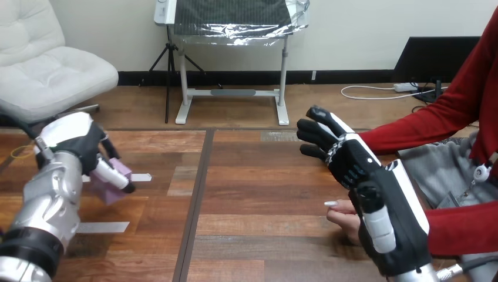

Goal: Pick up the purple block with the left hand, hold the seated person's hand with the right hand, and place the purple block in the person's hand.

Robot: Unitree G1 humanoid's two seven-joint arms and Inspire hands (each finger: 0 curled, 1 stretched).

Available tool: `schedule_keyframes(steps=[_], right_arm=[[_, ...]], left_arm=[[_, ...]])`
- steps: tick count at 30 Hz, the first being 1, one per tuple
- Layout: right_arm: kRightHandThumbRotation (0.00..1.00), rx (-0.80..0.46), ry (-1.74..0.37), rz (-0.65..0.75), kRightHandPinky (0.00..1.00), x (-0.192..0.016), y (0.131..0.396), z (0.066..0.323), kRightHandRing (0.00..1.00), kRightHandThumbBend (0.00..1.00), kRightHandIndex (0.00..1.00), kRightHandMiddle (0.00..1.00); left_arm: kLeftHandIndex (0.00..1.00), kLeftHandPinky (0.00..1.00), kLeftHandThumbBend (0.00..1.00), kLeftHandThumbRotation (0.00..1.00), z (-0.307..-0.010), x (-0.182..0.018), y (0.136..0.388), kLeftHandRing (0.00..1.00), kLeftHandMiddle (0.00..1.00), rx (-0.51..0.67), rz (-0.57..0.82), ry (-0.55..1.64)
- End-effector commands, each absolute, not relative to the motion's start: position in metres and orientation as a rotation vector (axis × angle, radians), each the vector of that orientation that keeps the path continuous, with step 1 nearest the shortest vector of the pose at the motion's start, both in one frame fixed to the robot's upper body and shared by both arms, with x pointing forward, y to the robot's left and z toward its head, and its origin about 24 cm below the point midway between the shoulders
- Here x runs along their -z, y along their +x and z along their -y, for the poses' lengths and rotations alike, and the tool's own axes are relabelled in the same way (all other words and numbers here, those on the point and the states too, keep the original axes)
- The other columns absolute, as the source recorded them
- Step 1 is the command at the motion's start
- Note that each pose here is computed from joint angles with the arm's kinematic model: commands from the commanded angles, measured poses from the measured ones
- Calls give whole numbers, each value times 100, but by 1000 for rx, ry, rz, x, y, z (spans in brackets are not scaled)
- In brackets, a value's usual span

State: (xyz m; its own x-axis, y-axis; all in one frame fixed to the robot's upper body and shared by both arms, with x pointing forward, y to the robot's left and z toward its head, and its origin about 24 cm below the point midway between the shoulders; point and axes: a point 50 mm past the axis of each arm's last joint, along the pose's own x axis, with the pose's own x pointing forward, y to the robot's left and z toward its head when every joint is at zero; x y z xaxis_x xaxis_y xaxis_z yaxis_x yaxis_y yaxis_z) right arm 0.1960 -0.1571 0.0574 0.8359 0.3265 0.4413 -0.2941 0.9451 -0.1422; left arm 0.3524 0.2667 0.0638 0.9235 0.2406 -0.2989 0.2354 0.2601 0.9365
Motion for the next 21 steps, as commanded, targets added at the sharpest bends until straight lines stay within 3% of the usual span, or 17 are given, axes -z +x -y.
schedule_keyframes(steps=[1,7,13,21], right_arm=[[100,-304,-122,567,82,-75,215,162,86,78,88,86],[100,-286,-235,578,78,-81,230,175,86,80,87,86],[100,-264,-324,579,76,-87,245,189,83,90,85,84],[95,-276,-422,557,79,-96,260,208,86,91,86,87]], left_arm=[[44,26,78,0,-255,-88,360,35,44,-29,-291,1312],[44,31,80,0,-246,-96,356,40,48,-21,-217,1278],[44,30,81,0,-239,-103,353,39,46,-9,-168,1250],[44,29,81,0,-231,-112,347,37,43,7,-113,1214]])
